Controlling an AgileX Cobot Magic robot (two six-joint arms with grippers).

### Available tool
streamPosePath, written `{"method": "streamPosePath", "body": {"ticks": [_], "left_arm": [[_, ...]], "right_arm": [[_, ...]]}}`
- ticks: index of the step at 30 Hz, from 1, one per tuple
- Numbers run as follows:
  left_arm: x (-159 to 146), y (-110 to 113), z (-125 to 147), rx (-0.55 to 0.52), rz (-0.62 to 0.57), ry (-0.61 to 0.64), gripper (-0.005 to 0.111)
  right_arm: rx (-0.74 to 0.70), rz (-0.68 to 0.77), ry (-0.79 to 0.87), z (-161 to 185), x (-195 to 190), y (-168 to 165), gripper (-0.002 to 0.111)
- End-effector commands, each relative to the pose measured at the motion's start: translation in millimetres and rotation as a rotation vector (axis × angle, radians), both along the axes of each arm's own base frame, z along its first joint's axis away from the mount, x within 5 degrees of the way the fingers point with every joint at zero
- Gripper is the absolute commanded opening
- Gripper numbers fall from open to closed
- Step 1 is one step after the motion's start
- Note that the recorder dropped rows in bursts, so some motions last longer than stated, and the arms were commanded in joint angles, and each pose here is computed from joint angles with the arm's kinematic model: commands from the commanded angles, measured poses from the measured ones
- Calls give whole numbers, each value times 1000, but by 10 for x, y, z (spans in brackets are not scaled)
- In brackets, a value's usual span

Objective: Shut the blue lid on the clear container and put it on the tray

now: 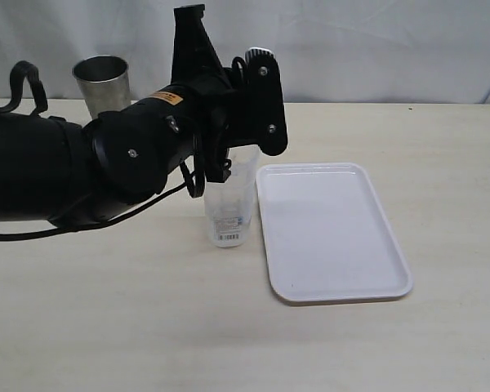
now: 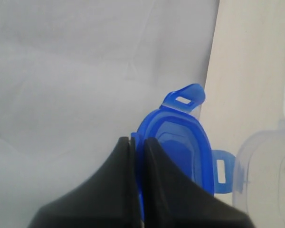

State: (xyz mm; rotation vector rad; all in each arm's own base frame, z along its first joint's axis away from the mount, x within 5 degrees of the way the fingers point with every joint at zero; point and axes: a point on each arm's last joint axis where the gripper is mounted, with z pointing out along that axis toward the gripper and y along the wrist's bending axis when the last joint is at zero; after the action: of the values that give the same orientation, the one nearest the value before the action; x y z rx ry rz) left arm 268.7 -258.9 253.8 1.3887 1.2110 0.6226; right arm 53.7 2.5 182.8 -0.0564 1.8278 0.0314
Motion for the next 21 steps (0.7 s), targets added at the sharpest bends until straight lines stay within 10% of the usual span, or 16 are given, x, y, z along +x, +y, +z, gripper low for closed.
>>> {"method": "streamPosePath", "body": {"ticks": [1,21], "left_arm": [[-18,14,52,-18,4,-1,0],[-16,27,51,-21,19,7,0]], "right_arm": [[-5,-5,-2,-5,-2,-4,5],[-5,-5,-2,-5,-2,-4,5]]}}
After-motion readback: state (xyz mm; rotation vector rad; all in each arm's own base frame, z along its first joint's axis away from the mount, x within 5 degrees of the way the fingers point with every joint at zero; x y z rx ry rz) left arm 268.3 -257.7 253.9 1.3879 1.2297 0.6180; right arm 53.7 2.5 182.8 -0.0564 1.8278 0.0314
